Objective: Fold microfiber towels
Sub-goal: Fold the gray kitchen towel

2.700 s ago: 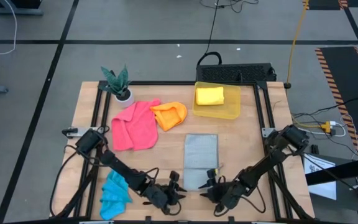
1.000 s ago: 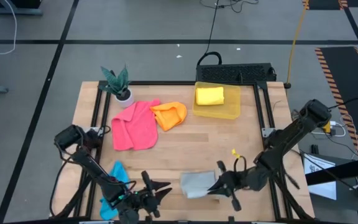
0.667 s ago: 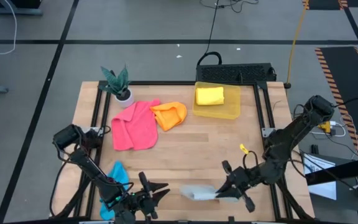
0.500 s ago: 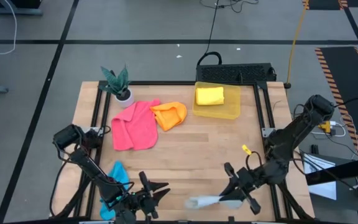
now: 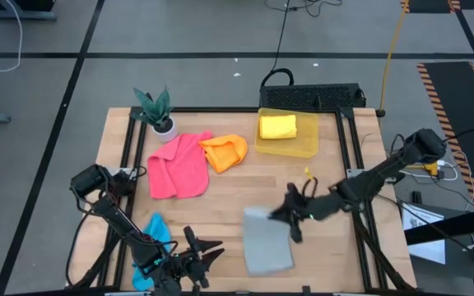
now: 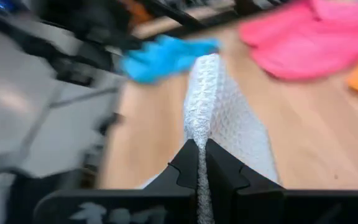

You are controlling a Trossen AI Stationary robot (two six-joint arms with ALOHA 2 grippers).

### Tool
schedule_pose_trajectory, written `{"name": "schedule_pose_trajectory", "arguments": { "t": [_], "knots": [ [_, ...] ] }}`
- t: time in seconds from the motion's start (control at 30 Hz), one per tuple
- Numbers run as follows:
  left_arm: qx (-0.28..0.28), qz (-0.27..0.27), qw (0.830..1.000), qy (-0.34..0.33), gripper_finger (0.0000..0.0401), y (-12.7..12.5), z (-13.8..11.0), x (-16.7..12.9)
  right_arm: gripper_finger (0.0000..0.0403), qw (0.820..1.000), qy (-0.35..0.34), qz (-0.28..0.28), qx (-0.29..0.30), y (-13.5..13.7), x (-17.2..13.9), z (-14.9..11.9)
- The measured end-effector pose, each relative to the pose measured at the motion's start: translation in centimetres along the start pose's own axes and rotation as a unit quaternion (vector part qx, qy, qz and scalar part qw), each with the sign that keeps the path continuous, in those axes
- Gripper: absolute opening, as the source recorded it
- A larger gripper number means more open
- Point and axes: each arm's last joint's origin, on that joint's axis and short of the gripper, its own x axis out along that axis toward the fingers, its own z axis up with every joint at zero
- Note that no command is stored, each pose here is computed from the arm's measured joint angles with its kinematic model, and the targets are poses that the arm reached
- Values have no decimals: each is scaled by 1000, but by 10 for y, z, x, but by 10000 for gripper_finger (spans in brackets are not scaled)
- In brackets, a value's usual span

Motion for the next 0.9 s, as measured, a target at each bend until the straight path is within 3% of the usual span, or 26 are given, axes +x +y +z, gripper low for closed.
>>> {"name": "schedule_pose_trajectory", "arguments": {
  "t": [0.17, 0.33, 0.47, 0.67, 0.9],
  "knots": [
    [-5, -1, 1000, 11, 111, 0, -5, 0, 4, 998, 30, -56, 4, -42, 10, -8],
    [-12, -1, 1000, 13, 111, 0, -6, 0, 4, 995, 55, -77, -42, -62, 13, -20],
    [-15, -7, 1000, 15, 111, 0, -6, 2, 4, 994, 64, -70, -59, -63, 12, -30],
    [-23, -31, 999, 22, 111, 2, -7, 10, 4, 997, 33, 5, -73, -49, 10, -45],
    [-36, -43, 998, 31, 111, 6, -7, 21, 4, 995, 25, 34, -85, -45, 18, -68]
  ]
}}
